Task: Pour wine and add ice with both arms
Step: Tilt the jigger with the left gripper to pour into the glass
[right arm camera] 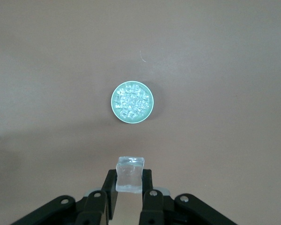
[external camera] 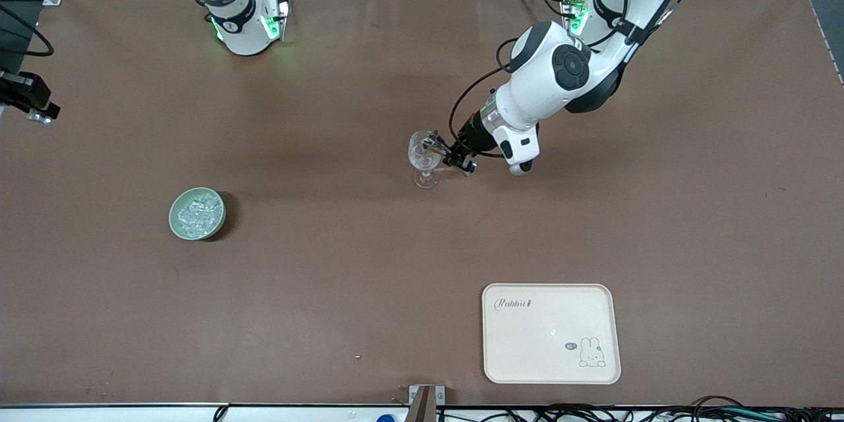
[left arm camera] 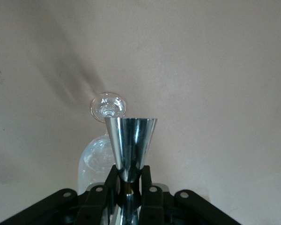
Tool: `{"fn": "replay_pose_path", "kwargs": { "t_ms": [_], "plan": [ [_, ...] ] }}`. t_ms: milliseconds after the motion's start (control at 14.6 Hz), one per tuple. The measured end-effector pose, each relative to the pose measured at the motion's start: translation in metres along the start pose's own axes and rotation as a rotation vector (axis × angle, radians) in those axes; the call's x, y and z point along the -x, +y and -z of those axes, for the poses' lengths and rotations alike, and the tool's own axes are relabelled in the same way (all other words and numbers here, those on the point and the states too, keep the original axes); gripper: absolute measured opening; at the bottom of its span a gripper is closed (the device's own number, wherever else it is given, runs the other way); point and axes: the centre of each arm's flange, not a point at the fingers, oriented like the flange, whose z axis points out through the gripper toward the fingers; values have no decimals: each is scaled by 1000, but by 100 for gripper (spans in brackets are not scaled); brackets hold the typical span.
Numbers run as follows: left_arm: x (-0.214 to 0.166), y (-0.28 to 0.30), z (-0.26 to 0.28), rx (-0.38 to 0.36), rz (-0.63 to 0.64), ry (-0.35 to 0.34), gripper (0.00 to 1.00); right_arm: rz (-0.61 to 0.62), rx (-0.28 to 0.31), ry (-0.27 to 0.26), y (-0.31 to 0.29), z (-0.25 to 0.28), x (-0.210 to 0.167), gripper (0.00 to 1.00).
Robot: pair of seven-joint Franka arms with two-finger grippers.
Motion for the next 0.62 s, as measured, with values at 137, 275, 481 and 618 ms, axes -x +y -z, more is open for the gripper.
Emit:
{"fn": "replay_pose_path", "kwargs": {
  "t_ms": [137, 275, 481, 618],
  "plan": [
    [-3, 1, 1, -14, 34, -20, 22, 0, 0, 0, 0, 0, 0, 25],
    [-9, 4, 5, -13, 64, -83, 22, 0, 0, -1, 0, 0, 0, 25],
    [-32, 7, 15, -18, 82, -227, 22, 0, 1, -12, 0, -1, 1, 25],
    [-60, 12, 29, -13, 104, -329, 22, 0, 1, -26, -2, -2, 3, 25]
  ]
}}
